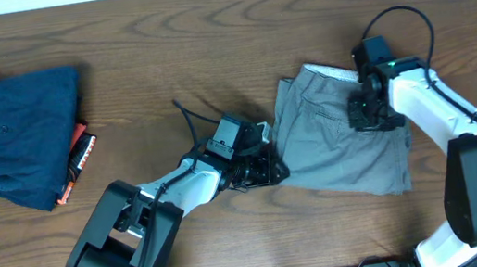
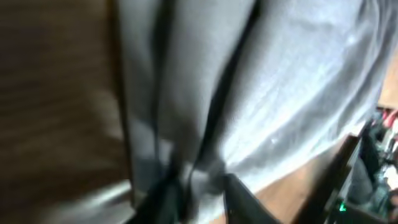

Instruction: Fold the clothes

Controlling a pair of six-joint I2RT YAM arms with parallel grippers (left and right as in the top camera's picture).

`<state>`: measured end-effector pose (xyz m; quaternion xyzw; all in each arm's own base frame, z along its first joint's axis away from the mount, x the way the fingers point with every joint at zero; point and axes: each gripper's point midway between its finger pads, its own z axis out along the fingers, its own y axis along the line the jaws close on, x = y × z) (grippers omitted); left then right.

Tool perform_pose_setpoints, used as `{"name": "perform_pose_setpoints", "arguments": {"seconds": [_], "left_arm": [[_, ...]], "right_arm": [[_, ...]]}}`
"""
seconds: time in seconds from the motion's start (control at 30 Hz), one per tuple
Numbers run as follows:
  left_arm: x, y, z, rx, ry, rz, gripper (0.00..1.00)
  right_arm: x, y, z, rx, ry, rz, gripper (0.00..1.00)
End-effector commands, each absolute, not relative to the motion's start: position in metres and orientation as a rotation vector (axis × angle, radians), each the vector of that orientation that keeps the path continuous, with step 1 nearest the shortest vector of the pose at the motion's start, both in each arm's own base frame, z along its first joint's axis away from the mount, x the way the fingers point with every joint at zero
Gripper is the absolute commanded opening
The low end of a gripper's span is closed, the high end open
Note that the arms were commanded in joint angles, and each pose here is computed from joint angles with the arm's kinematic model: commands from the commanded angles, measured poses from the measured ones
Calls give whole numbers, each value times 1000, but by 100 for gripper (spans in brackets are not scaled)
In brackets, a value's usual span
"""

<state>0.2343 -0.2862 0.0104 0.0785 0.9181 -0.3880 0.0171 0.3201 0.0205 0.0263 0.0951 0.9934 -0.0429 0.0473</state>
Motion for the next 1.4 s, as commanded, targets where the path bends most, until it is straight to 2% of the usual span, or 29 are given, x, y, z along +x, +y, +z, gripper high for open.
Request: {"name": "perform_pose_setpoints", "arguments": {"seconds": [0.0,0.03,0.07,0.23,0.33,0.77,1.0,1.3,1.37], "left_arm": [[232,-288,22,241,2833,-1260,55],[241,-288,30,244,2782,-1247,70],[251,-287,36,239,2734,-1216,98],[313,-282,72,206,2437,-1009,98],[330,-285,80,247,2332,-971,98],[376,-308,45,278,2343,-958,98],[375,-335,30,339,2389,-1066,98],[337,-356,-2,464,2484,-1052,99],[332,-361,-2,497,2477,-1040,88]], "right_arm": [[321,4,27,332,3024,-204,31],[320,3,27,333,3026,-205,31],[320,3,27,321,3029,-206,31],[320,5,27,316,3031,-194,32],[320,9,26,315,3037,-157,31],[319,12,26,315,3043,-132,32],[320,12,26,314,3041,-132,32],[322,13,26,314,3032,-124,32],[322,13,26,313,3033,-125,32]]}}
